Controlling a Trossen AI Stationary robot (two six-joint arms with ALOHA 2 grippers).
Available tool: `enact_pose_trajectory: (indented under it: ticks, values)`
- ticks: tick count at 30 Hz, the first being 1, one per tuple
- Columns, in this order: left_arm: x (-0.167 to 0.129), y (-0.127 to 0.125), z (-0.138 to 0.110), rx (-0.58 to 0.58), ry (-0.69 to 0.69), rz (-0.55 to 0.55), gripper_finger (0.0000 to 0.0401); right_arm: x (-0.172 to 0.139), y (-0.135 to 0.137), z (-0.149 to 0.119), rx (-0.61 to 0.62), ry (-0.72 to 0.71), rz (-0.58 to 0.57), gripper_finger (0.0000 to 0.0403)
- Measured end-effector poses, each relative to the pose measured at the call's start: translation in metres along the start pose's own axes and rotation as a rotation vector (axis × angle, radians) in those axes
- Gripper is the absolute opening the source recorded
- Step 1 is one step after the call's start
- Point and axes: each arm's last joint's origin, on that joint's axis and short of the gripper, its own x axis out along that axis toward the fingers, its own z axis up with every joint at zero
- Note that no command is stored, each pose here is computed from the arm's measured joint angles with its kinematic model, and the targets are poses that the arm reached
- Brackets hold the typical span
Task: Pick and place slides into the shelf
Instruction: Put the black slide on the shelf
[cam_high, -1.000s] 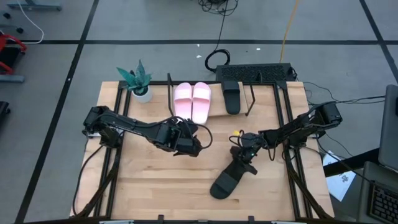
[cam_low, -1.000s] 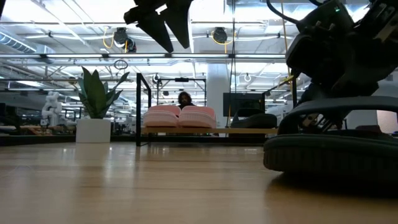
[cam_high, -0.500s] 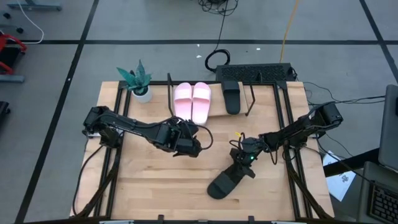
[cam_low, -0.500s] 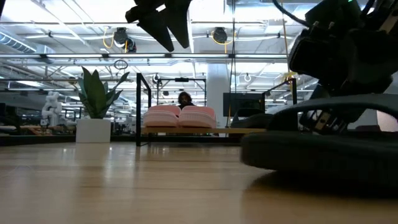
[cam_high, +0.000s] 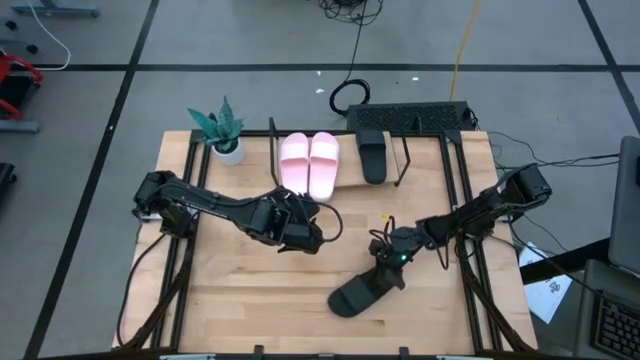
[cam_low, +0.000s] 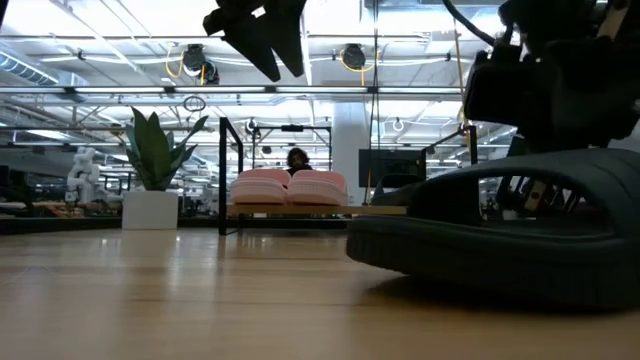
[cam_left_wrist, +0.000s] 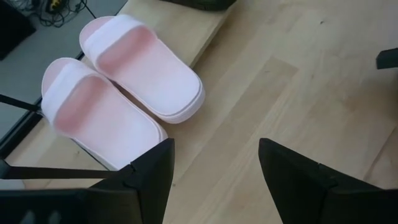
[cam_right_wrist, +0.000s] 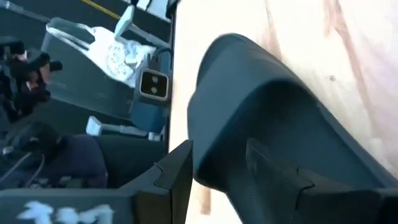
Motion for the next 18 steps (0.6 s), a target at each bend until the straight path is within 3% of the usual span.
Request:
enact_pose_trajectory:
  ticks: [4, 9, 18]
  values:
    - [0.000, 0.000, 0.000, 0.004, 0.002, -0.003, 0.0237, 0.006, 0.009, 0.004, 0.012, -0.036, -0.021, 0.0141]
    - [-0.001, -0.004, -0.005, 0.021, 0.033, -0.035, 0.0237, 0.009, 0.009, 0.000, 0.034, -0.023, -0.130, 0.0141]
    - [0.014, -0.015, -0.050, 0.057, 0.151, -0.031, 0.0237, 0.010, 0.010, 0.001, 0.103, -0.085, -0.145, 0.0141]
